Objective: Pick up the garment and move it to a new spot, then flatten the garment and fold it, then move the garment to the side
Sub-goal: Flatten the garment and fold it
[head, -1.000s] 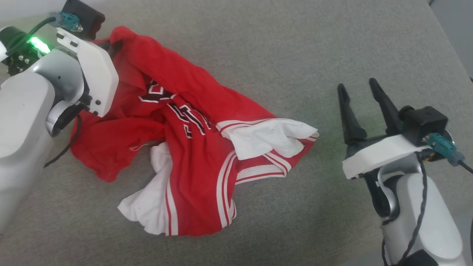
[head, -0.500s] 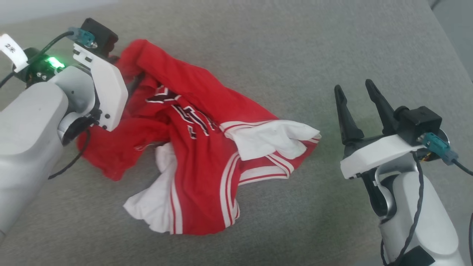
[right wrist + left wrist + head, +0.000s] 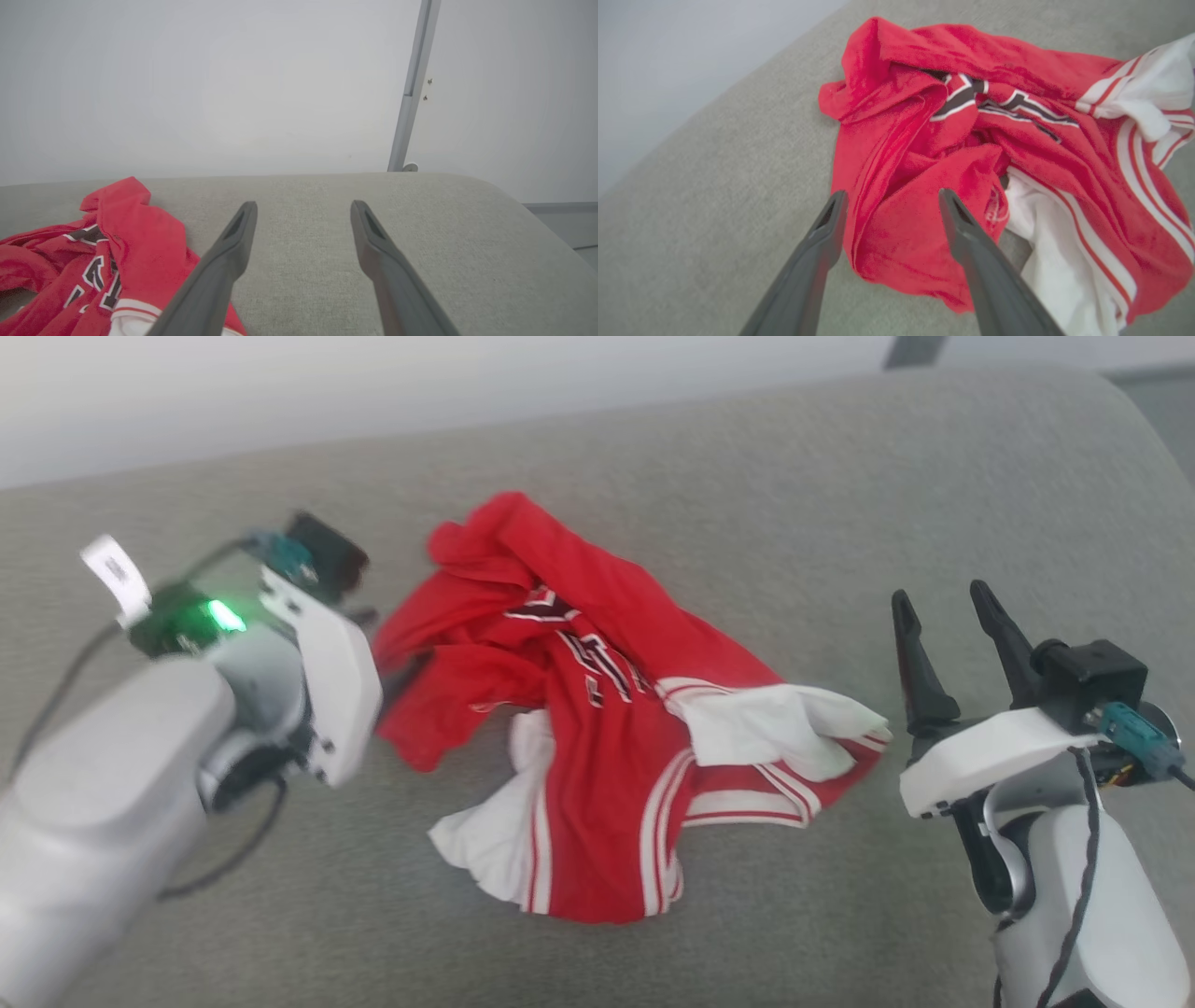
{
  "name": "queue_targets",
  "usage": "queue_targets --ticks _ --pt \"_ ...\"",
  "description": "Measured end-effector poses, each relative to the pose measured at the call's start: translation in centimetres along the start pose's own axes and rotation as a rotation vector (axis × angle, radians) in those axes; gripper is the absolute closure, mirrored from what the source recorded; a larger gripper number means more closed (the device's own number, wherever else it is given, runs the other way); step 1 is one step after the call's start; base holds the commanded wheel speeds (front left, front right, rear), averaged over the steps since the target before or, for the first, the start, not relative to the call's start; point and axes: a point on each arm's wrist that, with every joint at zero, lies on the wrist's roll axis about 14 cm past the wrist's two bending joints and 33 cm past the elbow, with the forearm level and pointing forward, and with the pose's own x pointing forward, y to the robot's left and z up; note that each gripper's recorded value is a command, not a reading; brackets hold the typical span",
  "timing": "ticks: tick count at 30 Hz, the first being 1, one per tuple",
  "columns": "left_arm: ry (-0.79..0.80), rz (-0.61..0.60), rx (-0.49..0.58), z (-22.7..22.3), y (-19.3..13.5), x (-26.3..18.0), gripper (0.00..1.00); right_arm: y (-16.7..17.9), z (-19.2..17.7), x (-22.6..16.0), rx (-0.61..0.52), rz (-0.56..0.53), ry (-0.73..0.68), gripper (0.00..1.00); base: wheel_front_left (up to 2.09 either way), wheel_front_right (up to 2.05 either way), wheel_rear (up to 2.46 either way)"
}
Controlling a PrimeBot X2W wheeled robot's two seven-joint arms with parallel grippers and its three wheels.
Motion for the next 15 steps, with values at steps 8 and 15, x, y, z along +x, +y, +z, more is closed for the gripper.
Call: queue_targets --ticks 8,15 --pt "0.010 -0.012 -0.127 -2.4 -3.1 -4.3 0.00 2.5 1.7 0.3 0.007 0.068 -0.038 0.00 0.00 0.00 0.00" --pt "0.030 -0.062 -0.165 -4.2 -5.9 -4.9 0.00 2.6 2.0 0.1 0.008 0.072 -0.040 0.00 0.00 0.00 0.00"
